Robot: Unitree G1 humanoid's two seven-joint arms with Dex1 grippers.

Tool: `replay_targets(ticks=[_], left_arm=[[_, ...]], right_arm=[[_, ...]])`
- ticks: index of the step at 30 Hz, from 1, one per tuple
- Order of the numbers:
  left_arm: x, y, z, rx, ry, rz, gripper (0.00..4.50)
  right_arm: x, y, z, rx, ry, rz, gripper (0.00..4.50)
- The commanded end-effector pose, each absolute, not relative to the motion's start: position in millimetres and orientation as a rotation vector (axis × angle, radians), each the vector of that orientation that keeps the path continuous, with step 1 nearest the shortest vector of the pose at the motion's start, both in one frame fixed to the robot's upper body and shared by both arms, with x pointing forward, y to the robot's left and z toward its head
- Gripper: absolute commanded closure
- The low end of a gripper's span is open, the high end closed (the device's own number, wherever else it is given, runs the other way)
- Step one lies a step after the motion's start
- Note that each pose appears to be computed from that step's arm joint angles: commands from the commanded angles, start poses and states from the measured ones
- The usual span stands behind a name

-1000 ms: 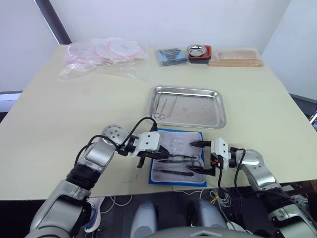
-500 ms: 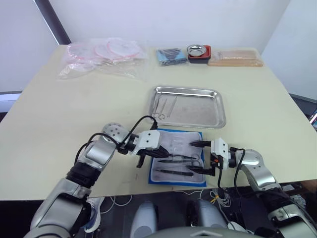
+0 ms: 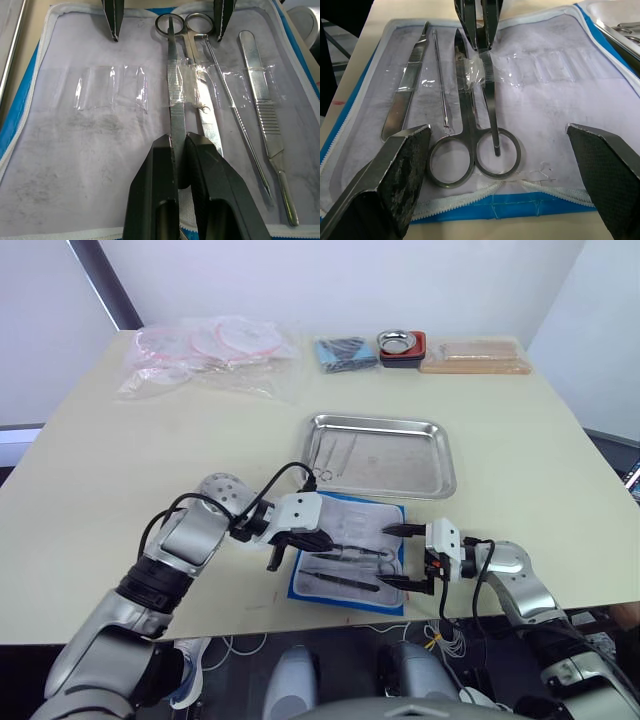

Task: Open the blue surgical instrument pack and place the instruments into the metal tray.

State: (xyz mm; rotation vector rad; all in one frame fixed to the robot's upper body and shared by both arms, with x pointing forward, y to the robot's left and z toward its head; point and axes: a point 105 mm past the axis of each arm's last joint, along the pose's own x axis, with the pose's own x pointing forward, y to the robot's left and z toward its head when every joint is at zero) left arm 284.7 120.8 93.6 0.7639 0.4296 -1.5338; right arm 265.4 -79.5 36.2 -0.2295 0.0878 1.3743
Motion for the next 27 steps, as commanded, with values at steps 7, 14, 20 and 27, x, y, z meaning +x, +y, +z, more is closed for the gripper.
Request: replay_targets(ticks=[7,14,20,27], left_arm=[[279.4,112.8,86.5,0.754,0.403,-1.547,4.45],[279.2,111.4,83.1,0.741,0.404,-1.541,4.45],[281.3,114.7,83.1,0.749,0.409,-1.53,4.45],[285.2,119.9,87.4,0.758,0.411,-1.511,4.45]], right_arm=[[242.9,-84.7,-12.6,-0.214,0.343,1.417,0.0],[242.6,-79.9,-9.3,-0.226,0.342,1.445,0.0],[236.6,-90.8,-25.4,-0.278,0.518,1.427,0.0],[236.0,-97.1,-30.8,-0.296,0.615,1.373,0.0]])
